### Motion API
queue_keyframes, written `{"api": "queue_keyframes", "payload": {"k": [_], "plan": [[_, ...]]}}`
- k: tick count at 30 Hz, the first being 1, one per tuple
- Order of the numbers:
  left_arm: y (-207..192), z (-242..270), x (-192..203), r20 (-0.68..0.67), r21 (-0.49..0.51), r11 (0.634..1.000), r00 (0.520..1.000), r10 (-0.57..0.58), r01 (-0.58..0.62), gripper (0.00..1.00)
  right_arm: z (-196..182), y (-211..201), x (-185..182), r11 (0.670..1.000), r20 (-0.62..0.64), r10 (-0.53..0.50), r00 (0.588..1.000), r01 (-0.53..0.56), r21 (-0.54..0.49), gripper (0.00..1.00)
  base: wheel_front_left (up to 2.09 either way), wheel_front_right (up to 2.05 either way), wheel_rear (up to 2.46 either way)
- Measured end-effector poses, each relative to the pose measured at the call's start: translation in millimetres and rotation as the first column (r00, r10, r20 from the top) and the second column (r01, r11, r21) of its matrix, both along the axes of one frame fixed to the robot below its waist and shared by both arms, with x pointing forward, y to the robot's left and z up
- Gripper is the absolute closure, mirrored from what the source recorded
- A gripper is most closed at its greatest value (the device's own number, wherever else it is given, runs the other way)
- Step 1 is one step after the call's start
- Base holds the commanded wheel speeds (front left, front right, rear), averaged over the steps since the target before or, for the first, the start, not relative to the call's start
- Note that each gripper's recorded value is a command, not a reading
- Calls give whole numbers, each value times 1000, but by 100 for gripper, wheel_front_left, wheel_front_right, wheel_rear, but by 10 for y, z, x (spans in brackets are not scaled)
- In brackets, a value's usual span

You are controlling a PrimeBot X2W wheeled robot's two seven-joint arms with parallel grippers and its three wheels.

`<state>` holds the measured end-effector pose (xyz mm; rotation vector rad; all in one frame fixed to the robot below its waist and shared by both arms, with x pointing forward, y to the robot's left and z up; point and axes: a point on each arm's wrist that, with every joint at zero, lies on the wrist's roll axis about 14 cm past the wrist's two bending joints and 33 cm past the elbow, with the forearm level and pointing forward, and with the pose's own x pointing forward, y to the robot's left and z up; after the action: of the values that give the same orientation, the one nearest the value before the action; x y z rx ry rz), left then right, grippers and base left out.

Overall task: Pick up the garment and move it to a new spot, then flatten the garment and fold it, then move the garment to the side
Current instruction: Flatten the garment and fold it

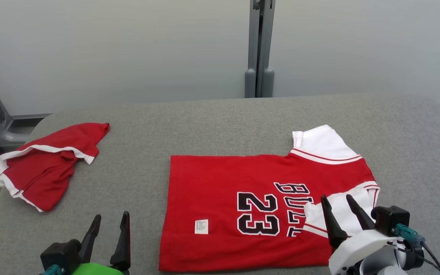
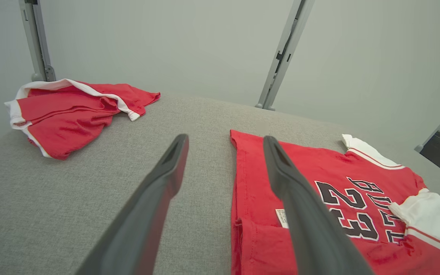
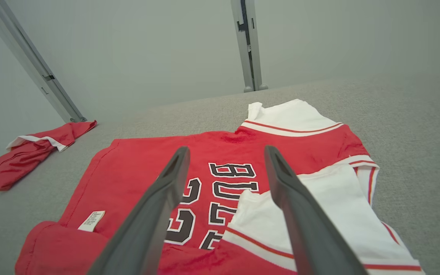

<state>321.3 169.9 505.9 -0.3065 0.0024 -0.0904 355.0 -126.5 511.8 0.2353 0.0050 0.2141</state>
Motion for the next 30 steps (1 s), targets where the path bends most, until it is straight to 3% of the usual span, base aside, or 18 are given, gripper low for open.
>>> {"api": "queue_keyframes", "payload": {"k": [30], "plan": [[-24,-207,-94,-97,-1,1000,995,-23,23,0,-264,48,-109,999,-68,7,998,-4,41,0,0,0,0]]}}
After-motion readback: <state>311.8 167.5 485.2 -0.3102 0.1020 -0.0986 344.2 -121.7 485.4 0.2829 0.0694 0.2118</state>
